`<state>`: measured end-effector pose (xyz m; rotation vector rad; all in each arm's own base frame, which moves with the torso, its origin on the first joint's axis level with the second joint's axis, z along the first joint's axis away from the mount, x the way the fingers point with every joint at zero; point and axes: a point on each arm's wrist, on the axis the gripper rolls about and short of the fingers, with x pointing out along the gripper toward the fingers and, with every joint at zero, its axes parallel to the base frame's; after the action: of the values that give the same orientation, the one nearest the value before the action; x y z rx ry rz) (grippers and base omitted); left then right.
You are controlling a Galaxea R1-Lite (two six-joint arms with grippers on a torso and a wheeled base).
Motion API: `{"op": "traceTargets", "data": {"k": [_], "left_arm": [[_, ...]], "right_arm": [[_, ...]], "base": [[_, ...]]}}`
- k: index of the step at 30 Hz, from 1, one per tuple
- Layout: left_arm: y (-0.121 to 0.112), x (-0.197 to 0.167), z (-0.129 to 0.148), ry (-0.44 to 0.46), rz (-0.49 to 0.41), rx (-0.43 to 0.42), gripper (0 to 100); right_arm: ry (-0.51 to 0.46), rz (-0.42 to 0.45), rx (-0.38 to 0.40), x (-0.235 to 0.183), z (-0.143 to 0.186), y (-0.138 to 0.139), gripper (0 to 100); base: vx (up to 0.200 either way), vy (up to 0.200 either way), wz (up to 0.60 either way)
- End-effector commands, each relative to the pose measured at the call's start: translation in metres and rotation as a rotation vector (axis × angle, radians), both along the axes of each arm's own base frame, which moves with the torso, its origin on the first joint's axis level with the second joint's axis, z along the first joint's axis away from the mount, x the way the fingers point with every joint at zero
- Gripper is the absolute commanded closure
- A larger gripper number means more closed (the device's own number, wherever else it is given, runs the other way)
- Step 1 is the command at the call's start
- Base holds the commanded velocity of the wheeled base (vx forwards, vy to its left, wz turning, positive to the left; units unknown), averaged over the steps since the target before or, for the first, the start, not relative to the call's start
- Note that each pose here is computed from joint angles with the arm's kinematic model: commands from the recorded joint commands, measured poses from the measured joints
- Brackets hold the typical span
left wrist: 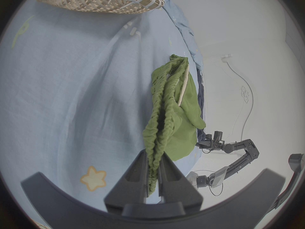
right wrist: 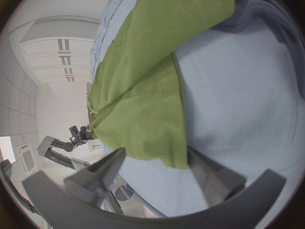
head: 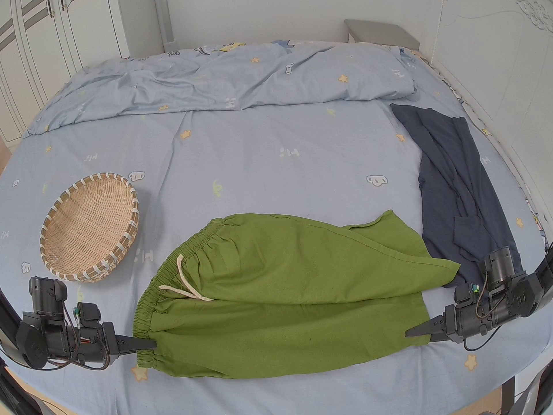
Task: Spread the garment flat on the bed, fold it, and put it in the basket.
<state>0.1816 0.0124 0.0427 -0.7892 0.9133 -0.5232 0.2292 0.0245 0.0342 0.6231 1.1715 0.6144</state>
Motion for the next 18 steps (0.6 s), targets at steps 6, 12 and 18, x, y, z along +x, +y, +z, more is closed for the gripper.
{"op": "traceTargets", "data": {"k": [6, 12, 18], "left_arm": [[0.000, 0.001, 0.000, 0.000, 0.002, 0.000, 100], [0.002, 0.002, 0.000, 0.002, 0.011, -0.001, 100], [0.003, 0.001, 0.001, 0.061, 0.008, -0.006, 100]], "right_arm": [[0.019, -0.013, 0.003, 0.002, -0.004, -0.002, 100], [0.041, -0.029, -0.004, -0.005, -0.004, -0.005, 100], [0.025, -0.025, -0.017, -0.033, 0.018, -0.005, 100]], "base": [[0.000, 0.000, 0.00], [0.000, 0.000, 0.00], [0.000, 0.000, 0.00]]}}
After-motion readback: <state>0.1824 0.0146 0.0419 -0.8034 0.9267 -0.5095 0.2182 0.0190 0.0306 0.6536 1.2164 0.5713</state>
